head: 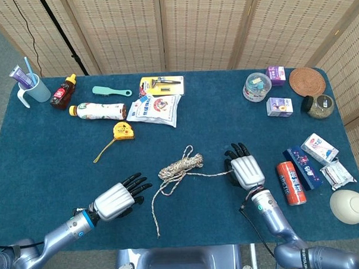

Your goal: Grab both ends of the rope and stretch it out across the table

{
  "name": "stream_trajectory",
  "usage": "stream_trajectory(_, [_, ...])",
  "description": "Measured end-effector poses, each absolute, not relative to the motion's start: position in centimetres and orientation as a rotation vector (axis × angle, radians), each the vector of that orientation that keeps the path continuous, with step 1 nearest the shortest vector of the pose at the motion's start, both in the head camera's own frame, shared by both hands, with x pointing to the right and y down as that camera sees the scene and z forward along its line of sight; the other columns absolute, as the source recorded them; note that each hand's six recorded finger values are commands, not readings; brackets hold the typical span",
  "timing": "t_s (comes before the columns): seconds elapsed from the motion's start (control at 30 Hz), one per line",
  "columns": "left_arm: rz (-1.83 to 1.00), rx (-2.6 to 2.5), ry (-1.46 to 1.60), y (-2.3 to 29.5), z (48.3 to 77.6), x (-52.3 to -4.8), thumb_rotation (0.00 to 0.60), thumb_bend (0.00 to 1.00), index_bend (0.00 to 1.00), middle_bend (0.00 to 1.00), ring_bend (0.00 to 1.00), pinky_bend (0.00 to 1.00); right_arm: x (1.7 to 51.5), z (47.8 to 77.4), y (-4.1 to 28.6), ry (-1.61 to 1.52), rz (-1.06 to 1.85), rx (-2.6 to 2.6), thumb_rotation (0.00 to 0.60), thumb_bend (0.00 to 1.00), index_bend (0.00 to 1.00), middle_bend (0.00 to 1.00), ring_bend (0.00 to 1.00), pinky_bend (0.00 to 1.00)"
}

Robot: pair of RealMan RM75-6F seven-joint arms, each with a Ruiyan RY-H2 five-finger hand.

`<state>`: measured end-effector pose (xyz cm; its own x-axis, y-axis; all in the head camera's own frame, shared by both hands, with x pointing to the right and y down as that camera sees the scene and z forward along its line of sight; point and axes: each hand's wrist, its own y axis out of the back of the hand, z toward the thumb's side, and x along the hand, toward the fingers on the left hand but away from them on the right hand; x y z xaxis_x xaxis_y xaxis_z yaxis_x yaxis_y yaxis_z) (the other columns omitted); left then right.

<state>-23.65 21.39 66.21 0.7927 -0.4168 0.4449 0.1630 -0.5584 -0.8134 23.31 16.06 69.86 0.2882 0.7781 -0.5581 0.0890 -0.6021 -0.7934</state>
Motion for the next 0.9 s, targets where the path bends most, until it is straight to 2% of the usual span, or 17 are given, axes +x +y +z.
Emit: stream_trajectory(0.9, [-0.781, -2.005, 0.176, 21.7, 69.2, -20.2, 0.6, 0.32, 0.47, 0.13, 0.0, 0.0, 24.0, 70.0, 15.8, -0.79, 1.354, -1.912, 0.6, 0.54, 0.59, 0.26, 0.05, 0.0])
